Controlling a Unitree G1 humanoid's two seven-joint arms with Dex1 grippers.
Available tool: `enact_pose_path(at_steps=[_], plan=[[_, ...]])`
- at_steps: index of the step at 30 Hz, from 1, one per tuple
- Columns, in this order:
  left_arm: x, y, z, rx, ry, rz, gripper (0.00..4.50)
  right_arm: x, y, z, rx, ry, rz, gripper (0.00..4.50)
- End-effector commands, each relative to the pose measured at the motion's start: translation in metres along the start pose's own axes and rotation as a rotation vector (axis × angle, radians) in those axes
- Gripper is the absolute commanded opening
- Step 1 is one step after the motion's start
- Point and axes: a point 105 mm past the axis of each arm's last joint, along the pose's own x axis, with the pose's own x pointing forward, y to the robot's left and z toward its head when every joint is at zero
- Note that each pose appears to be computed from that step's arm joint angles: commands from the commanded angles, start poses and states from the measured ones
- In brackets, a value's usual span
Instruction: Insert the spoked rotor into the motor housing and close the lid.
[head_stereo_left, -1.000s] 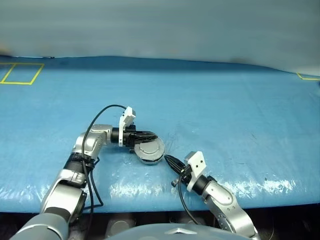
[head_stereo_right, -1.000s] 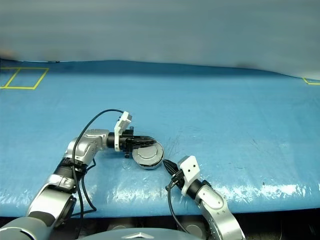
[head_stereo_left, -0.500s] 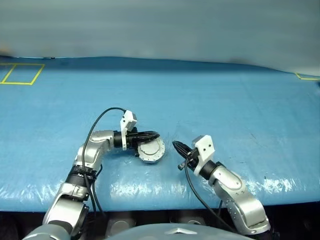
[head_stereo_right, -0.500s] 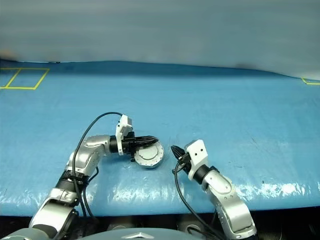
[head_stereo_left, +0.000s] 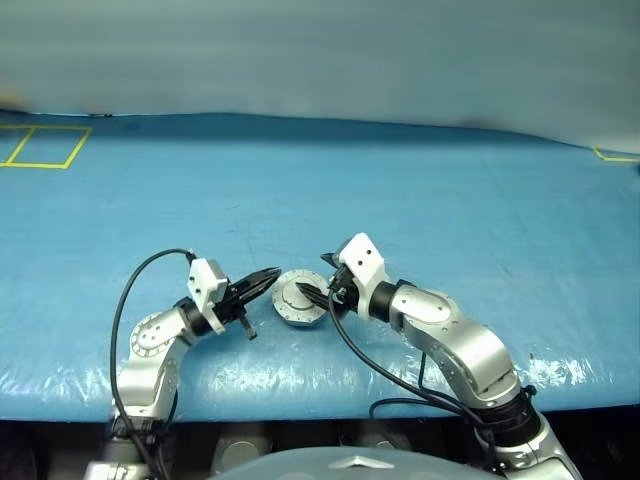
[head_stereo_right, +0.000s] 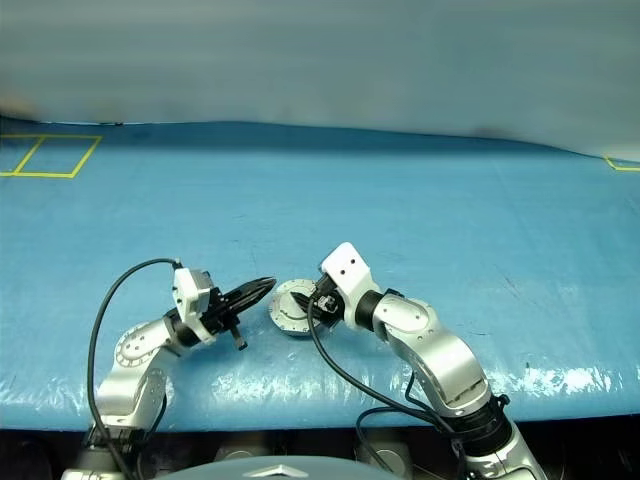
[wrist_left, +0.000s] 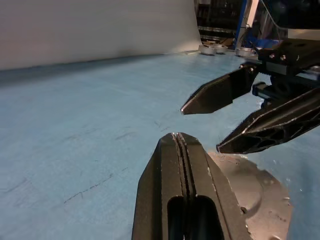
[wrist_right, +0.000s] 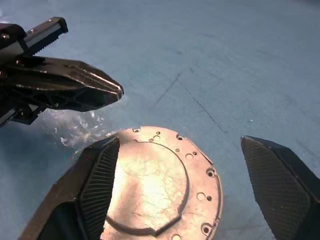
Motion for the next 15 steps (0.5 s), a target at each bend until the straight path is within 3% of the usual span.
enact_pose_path(at_steps=[1,9,15], plan=[[-0.009,-0.004,0.014,0.039,-0.061,0.062,0.0,0.005,0.01,0.008,-0.014,-0.004,0.054,4.47],[-0.022,-0.015,0.0,0.027,-0.057,0.152,0.0,0.012,0.018,-0.003,-0.056,0.064,0.118,4.47],[-0.017,-0.017,-0.001,0.001,-0.083,0.159,0.0,0.015,0.007,-0.014,-0.066,0.103,0.102,4.47]])
